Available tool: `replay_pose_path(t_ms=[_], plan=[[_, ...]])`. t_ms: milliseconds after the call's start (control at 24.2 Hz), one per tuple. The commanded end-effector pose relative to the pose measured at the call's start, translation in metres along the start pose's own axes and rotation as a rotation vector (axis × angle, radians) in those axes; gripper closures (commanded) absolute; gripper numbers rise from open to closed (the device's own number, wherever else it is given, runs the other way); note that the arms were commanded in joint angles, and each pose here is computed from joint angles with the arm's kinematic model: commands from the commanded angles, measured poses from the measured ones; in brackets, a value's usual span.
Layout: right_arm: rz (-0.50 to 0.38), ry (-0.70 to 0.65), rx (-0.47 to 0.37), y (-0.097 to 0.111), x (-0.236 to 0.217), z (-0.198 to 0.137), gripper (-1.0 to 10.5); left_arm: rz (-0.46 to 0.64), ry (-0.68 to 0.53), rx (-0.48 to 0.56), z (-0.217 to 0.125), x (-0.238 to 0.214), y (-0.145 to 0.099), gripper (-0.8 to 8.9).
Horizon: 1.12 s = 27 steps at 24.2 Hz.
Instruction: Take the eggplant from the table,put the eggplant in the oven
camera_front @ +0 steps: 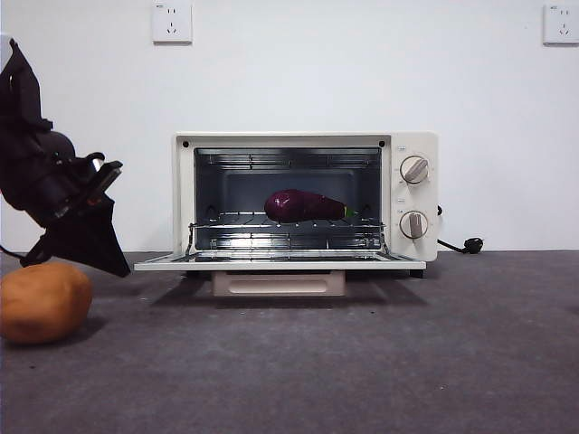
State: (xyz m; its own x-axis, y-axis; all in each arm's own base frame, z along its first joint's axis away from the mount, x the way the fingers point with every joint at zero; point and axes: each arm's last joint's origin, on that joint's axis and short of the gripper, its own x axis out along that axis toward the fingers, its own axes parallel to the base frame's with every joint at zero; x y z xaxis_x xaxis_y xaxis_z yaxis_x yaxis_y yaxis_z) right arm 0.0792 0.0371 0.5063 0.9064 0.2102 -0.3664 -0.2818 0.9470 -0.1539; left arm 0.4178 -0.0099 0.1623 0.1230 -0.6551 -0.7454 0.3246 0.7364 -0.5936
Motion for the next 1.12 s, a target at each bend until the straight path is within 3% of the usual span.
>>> replay_pose_path(t_ms=[41, 538, 869, 1117], plan=[[0.0, -0.003, -0.003, 0.0, 0.0, 0.0, 9.6, -0.04, 0.006, 0.012, -0.002, 0.01, 0.002, 8.2], [0.0, 0.0, -0.004, 0.0, 0.0, 0.0, 9.6, -0.059, 0.018, 0.072, 0.001, 0.027, -0.014, 8.2], [0.0, 0.001, -0.004, 0.0, 0.0, 0.0, 9.6, -0.075, 0.043, 0.062, -0.001, 0.038, -0.011, 8.2], [0.0, 0.001, -0.004, 0.0, 0.0, 0.0, 9.6, -0.219, -0.007, 0.073, 0.002, 0.038, -0.013, 8.2]])
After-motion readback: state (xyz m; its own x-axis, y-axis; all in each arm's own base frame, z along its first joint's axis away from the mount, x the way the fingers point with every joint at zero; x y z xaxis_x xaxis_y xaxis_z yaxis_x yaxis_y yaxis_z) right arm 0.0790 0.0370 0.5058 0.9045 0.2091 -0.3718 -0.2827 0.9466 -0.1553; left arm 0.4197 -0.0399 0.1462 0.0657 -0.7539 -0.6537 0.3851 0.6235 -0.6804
